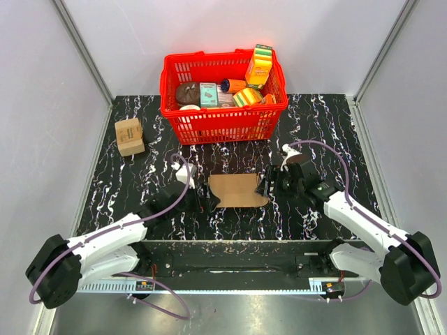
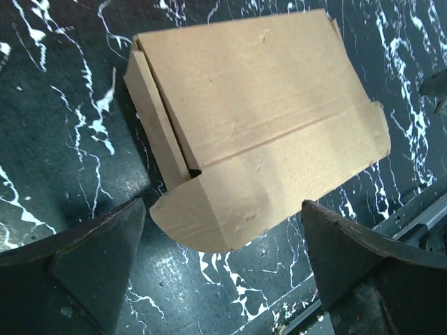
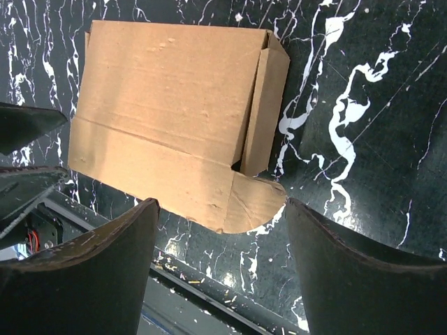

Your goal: Fold the paper box

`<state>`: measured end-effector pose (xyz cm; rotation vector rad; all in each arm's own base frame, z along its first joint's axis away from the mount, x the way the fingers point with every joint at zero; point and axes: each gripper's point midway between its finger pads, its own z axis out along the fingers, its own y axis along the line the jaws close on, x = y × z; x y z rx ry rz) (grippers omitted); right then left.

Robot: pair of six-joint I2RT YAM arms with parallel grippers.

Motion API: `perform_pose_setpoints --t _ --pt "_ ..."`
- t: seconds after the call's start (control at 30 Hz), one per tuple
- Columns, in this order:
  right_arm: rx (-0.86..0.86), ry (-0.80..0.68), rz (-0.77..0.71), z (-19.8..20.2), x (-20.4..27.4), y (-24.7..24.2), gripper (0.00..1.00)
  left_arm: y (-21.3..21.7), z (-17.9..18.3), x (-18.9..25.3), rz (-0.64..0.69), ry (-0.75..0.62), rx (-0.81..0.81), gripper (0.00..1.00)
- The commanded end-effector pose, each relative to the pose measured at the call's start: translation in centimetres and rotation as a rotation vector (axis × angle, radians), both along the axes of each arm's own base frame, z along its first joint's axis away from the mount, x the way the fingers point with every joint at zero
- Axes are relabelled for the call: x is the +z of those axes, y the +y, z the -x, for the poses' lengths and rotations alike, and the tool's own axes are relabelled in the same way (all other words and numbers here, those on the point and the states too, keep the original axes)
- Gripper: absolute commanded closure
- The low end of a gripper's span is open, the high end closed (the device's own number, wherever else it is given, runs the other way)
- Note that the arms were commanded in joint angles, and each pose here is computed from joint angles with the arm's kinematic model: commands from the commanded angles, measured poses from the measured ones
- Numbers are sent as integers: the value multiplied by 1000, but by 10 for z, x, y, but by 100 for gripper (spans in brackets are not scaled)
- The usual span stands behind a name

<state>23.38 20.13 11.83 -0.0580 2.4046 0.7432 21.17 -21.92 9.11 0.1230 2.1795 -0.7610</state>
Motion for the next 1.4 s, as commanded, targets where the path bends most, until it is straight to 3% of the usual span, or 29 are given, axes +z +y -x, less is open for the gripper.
perform_pose_setpoints --t 0.0,0.63,1.37 --pt "11 22 -28 3 -1 8 22 -21 -1 11 52 -17 -40 1" --pt "90 105 -73 10 -21 27 30 -37 9 9 88 4 -79 9" --pt "128 158 -140 19 -23 39 32 -48 16 9 125 29 -132 20"
